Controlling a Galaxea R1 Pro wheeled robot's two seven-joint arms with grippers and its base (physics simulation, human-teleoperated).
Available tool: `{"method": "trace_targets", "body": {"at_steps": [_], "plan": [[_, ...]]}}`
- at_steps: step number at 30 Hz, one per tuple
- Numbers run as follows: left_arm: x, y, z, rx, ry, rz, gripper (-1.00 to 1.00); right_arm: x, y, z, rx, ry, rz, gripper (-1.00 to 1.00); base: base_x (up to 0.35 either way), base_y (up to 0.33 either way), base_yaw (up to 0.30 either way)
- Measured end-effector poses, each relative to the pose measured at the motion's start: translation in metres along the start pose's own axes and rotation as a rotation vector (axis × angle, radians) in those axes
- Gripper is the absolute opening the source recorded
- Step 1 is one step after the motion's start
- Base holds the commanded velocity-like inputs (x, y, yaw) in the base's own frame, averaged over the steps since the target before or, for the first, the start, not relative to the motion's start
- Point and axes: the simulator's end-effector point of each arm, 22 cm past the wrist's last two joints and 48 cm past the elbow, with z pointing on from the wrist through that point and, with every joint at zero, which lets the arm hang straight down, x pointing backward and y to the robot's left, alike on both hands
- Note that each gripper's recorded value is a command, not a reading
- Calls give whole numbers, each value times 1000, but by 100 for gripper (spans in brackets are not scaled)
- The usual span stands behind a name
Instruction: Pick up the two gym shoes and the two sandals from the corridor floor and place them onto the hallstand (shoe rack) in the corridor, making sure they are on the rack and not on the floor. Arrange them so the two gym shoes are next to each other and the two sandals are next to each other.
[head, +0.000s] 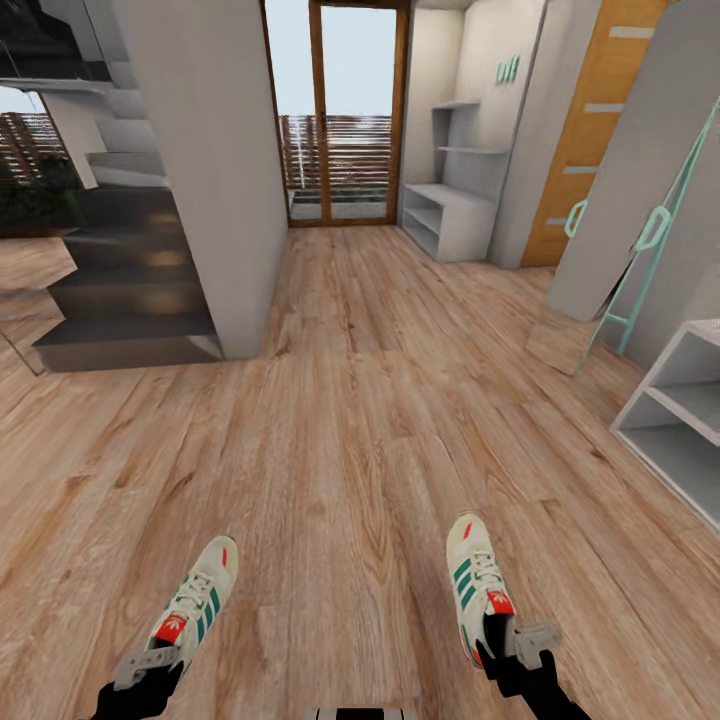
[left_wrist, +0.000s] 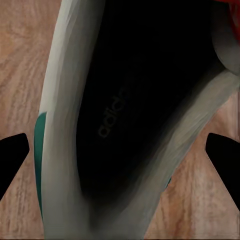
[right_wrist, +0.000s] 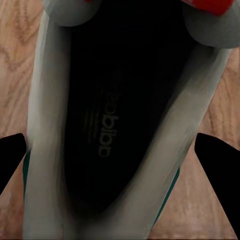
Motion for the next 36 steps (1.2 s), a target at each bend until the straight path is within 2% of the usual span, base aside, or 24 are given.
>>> {"method": "trace_targets", "body": {"at_steps": [7,36], "plan": [[-10,-2,-14,2,-5,-6,-100,-5,-3,-18,4,-20,2,-100,0,0,0],[-78,-9,-59,13,-48,-9,-100,-82,-8,-52,8,-64,-2,-100,0,0,0]]}}
